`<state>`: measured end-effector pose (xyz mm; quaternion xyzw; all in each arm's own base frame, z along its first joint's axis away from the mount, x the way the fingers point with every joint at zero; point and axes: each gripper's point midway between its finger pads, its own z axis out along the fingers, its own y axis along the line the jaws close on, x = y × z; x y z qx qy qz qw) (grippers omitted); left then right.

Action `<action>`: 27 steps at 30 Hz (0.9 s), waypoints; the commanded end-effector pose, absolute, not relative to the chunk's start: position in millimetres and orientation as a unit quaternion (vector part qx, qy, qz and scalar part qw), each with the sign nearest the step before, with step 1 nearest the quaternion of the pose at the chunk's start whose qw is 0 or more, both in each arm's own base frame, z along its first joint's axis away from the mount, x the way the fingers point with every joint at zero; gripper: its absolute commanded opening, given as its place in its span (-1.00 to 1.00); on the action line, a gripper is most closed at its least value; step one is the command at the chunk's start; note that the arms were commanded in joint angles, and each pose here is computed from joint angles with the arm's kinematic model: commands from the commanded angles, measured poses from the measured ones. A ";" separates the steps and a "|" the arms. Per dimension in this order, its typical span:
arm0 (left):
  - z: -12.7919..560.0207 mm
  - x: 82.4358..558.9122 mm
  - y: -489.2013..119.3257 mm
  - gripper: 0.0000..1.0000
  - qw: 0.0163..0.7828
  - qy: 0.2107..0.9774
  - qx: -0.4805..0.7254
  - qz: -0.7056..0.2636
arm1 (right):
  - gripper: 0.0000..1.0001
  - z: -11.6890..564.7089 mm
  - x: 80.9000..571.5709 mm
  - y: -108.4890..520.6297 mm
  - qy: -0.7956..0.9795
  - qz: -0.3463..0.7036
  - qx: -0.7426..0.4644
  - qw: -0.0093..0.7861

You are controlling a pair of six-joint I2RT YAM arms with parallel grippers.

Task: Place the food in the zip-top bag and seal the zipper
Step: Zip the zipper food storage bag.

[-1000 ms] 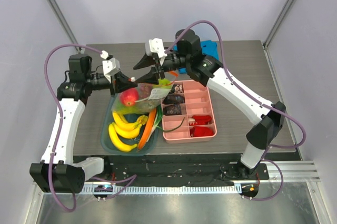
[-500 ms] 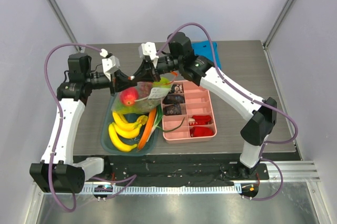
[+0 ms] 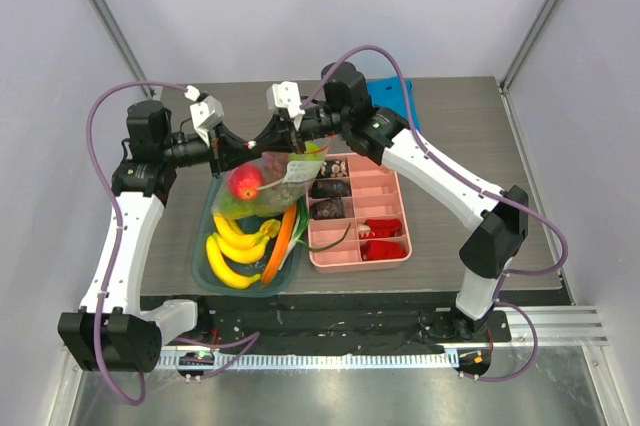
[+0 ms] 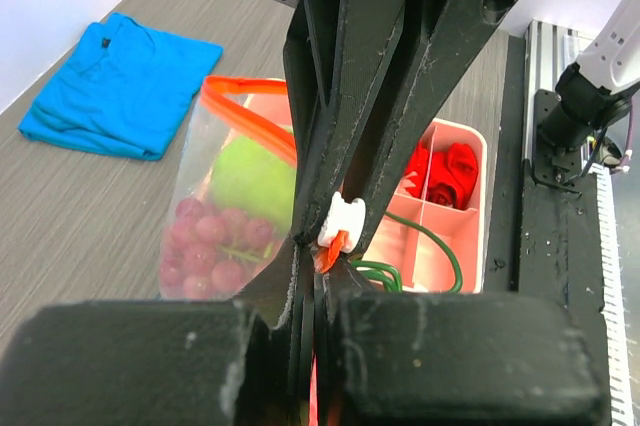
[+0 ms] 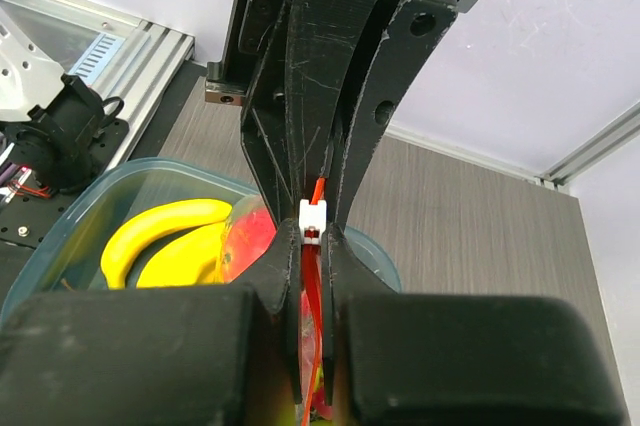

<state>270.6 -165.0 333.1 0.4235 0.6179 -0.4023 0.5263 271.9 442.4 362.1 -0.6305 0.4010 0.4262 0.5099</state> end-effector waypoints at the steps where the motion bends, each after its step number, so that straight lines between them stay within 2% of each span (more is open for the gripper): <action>1: 382.2 256.2 -168.4 -1.00 0.578 0.541 0.470 -0.391 | -0.99 343.1 287.9 425.5 0.442 0.409 -0.627 0.495; 27: 397.6 257.8 -169.4 -1.00 0.587 0.528 0.471 -0.394 | -0.99 308.6 329.8 391.6 0.499 0.380 -0.616 0.477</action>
